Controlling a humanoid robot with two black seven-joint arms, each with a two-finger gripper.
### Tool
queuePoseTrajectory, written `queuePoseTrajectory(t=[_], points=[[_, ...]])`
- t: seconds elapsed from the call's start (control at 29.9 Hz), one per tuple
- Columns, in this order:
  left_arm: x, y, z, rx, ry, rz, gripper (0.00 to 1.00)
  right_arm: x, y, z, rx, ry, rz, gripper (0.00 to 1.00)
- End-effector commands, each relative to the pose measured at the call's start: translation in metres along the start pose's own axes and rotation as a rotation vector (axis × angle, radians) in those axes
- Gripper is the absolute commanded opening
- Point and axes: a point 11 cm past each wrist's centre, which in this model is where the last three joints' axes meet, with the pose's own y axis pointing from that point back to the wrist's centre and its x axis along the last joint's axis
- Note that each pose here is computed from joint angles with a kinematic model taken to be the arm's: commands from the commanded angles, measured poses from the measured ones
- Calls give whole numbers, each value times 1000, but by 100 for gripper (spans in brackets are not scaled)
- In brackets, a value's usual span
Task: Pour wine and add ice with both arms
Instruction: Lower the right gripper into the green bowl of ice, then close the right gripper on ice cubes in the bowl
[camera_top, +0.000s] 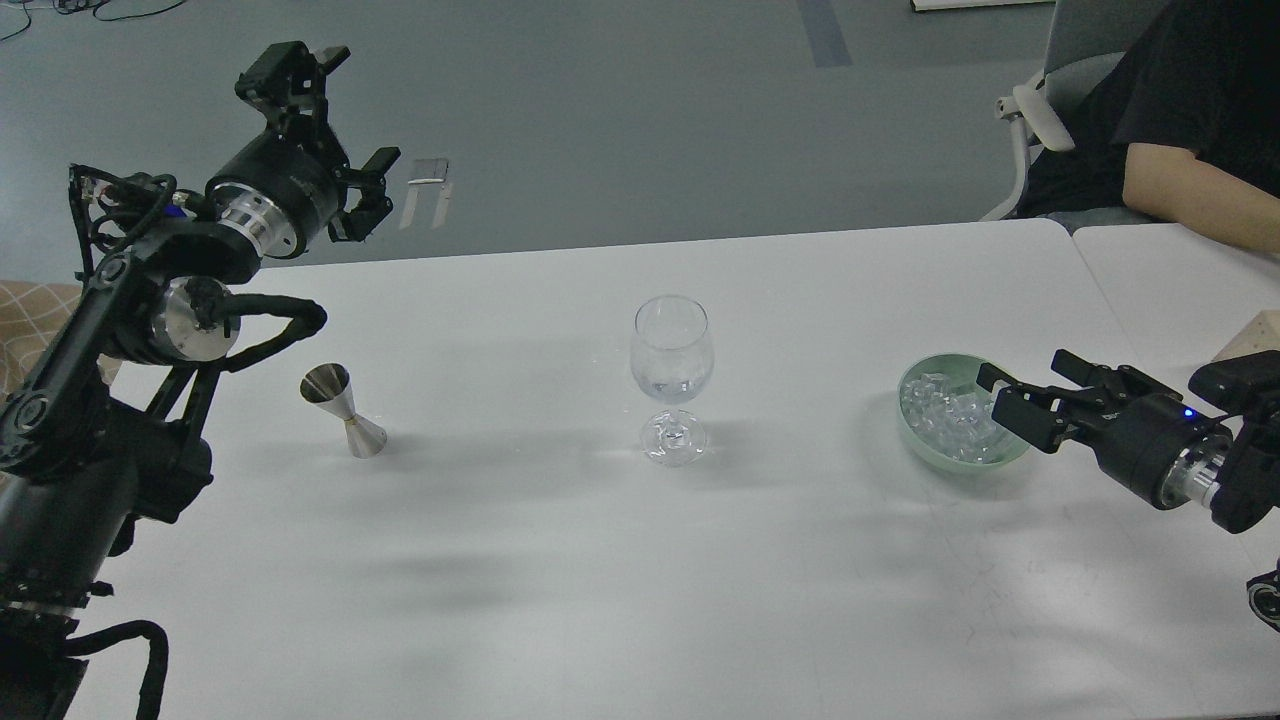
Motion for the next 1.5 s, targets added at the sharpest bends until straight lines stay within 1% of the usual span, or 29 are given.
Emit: queuePoseTrajectory(t=[0.0,0.27,0.57,0.64,0.74,1.07,1.47], points=[[-1,0,0,0,0,-2,98,-4,-2,3,-13,-7,-6,75],[-4,-1,-1,0,5,-8,98,-16,-11,-2,-11,-25,-24,69],[-4,-1,-2,2,1,-6,98,-21,-21,-15,18,-53,-63,69],[-5,-1,-2,-1,2,-7,98,-22,-24,-16,19,-45,-74,66],[-4,-1,-2,-1,1,-7,98,-17,-28,-19,29,-30,-72,63],[-5,-1,-2,-1,0,-9,98,-22,-29,-14,17,-28,-113,65],[-5,-1,-1,-2,0,-8,98,-17,-33,-10,4,-17,-130,65]])
